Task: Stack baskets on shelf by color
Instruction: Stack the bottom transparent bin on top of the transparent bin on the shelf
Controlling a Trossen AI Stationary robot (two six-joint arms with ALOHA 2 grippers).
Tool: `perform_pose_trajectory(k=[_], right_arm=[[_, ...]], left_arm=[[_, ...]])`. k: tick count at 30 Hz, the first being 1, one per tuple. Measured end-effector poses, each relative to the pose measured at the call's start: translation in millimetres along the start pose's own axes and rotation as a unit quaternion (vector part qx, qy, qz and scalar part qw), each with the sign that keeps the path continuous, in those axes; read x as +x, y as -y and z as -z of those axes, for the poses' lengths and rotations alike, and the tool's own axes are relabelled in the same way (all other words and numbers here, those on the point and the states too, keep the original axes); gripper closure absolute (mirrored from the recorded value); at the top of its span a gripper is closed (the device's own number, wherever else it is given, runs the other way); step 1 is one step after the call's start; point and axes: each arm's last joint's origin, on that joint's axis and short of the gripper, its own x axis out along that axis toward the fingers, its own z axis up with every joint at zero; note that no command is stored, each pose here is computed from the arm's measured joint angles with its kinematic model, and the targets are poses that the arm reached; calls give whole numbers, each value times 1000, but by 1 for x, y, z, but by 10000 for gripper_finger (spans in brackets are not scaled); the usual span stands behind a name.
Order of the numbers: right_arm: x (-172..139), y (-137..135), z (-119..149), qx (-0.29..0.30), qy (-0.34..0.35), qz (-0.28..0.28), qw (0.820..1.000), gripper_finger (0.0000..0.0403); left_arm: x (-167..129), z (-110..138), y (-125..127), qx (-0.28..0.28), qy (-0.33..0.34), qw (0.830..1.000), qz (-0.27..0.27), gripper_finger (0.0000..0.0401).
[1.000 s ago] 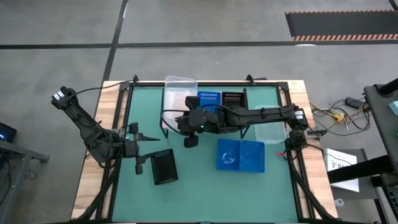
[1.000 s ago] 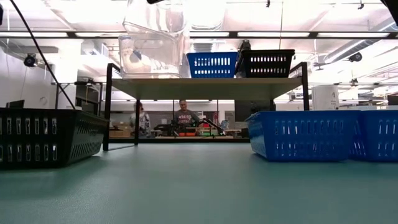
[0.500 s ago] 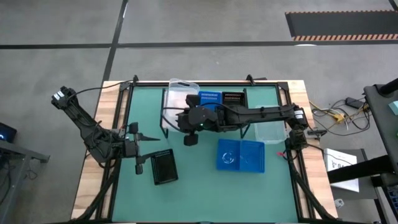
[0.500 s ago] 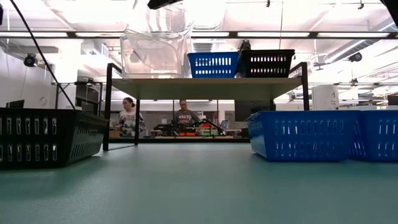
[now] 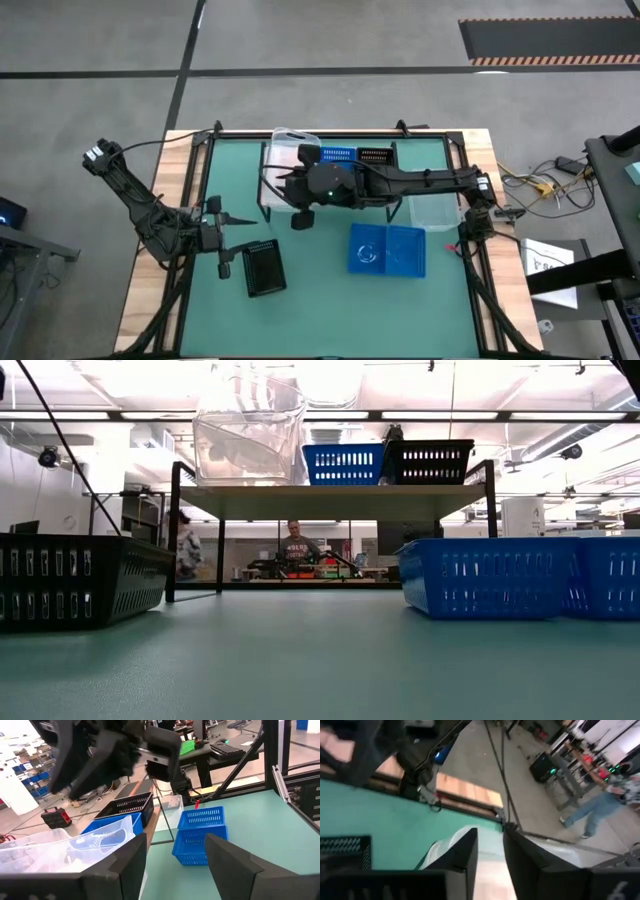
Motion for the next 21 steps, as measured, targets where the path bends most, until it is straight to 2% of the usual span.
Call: perform_pose_trajectory(k=[4, 7, 12, 14, 17, 21], right_arm=[[11, 8, 0, 4, 25, 16, 1000, 361], [24, 15, 5, 5, 46, 7, 999, 388], [51, 28, 22, 13, 38, 14, 999, 394], [61, 32, 29, 15, 36, 0, 999, 394], [69, 39, 33, 34, 37, -28, 998, 394], [71, 44, 34, 41, 32, -31, 998, 394]], left_arm=[[0, 0, 0, -1, 1, 1000, 0, 217], [0, -2, 0, -4, 4, 1000, 0, 217], [0, -2, 0, -3, 3, 1000, 0, 217], [0, -2, 0, -3, 3, 1000, 0, 217], [0, -2, 0, -3, 3, 1000, 0, 217], [0, -2, 0, -2, 3, 1000, 0, 217]])
